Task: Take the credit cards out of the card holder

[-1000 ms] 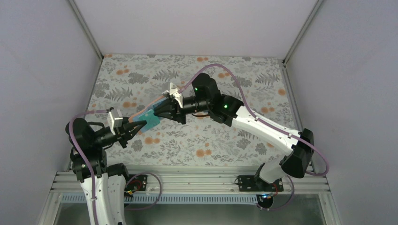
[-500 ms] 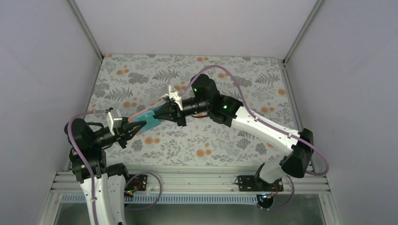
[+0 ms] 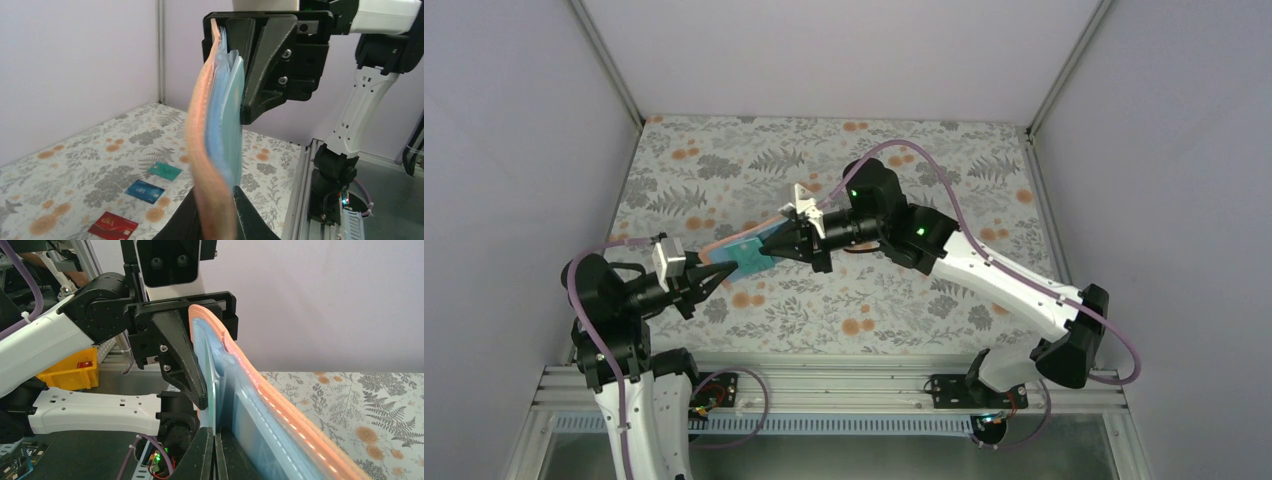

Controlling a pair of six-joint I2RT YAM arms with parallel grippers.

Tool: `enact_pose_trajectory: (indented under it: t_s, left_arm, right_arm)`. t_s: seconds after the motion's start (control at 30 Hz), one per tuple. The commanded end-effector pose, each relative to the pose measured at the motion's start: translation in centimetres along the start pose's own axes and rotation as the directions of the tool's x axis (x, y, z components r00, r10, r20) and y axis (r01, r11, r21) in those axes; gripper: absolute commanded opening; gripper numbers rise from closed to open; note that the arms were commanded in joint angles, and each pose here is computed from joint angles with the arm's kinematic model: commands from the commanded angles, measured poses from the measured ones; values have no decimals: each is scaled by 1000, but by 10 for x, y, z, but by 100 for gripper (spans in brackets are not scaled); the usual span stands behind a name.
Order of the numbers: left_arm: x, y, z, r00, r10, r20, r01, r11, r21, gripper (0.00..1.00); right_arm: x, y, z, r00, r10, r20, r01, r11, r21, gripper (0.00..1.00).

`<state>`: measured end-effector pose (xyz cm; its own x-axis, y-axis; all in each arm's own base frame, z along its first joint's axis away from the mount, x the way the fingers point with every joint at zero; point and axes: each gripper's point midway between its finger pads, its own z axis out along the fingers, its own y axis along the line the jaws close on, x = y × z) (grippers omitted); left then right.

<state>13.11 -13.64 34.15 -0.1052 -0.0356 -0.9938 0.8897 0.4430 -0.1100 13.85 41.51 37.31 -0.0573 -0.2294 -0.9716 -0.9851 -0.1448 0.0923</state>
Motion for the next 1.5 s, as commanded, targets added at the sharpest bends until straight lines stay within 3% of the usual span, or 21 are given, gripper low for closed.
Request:
enact_pose_trajectory:
  t_s: [0.0, 0.1, 0.23, 0.37, 0.6, 1.23, 1.37, 1.47]
  left_arm:
    - [-7, -15, -1, 997, 73, 5, -73, 996, 42, 6]
    - [-8, -14, -1, 997, 75, 5, -75, 997, 37, 2]
    - [-9, -15, -1, 997, 80, 7, -81, 996, 38, 2]
    - [-10, -16, -1, 996, 88, 8, -88, 995, 44, 2]
    - [-10, -19, -1, 995, 97, 8, -97, 993, 61, 2]
    - [-11, -20, -2, 994, 108, 8, -108, 992, 63, 2]
    - [-10, -20, -2, 994, 106, 8, -107, 992, 60, 2]
    - [-10, -19, -2, 995, 102, 7, -102, 993, 57, 2]
  right_arm:
    - [-9, 8, -11, 999, -30, 19, 30, 1000, 3, 4]
    - [-7, 8, -11, 1000, -27, 13, 27, 1000, 5, 4]
    - [-3, 5, -9, 1000, -17, 11, 17, 1000, 11, 14]
    - [4, -13, -8, 1000, 10, 2, -10, 995, 104, 9]
    - [8, -31, -16, 1000, 18, 23, -23, 974, 227, 10]
    - [5, -6, 10, 1000, -12, 26, 11, 999, 53, 23]
    - [-1, 5, 12, 999, -25, 37, 26, 999, -25, 6]
    - [-3, 9, 6, 998, -44, 36, 45, 999, -23, 4]
